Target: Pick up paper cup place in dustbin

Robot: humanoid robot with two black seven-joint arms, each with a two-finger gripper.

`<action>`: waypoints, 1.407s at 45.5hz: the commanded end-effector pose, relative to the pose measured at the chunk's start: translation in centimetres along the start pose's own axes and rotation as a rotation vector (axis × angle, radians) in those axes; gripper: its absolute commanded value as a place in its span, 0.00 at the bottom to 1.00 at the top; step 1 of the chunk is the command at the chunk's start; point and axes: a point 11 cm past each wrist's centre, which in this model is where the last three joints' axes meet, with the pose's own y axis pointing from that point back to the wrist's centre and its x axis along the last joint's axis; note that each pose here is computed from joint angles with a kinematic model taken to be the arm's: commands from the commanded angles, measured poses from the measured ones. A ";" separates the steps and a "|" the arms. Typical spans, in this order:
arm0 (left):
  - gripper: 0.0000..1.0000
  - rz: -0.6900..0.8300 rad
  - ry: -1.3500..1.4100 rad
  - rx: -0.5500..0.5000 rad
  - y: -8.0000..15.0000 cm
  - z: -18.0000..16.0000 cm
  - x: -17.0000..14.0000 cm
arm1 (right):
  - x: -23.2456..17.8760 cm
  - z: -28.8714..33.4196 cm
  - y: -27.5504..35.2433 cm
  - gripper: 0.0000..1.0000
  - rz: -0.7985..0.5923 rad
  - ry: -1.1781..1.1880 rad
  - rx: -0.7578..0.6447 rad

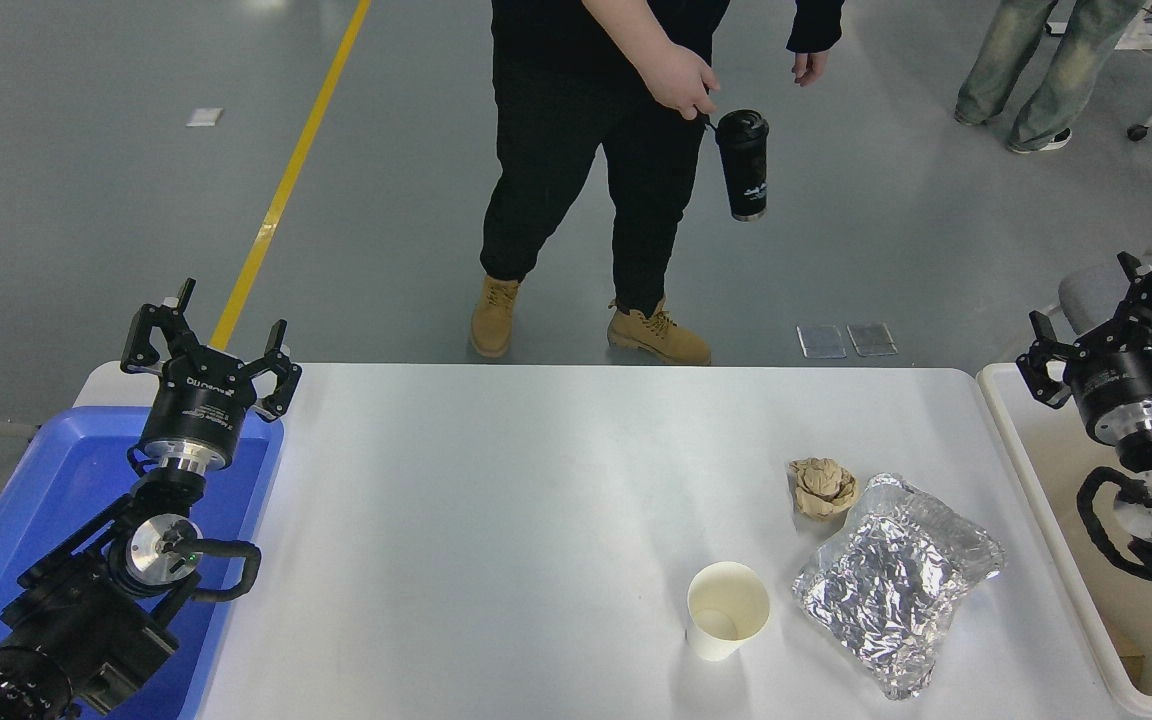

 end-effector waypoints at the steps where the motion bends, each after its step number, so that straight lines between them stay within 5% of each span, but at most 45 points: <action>1: 0.98 0.001 0.000 0.000 0.0 0.0 0.0 | 0.0 -0.1 0.0 1.00 0.000 0.002 0.001; 64: 0.98 -0.001 0.000 -0.002 0.0 0.0 0.0 | -0.3 -0.2 -0.2 1.00 -0.024 0.036 -0.013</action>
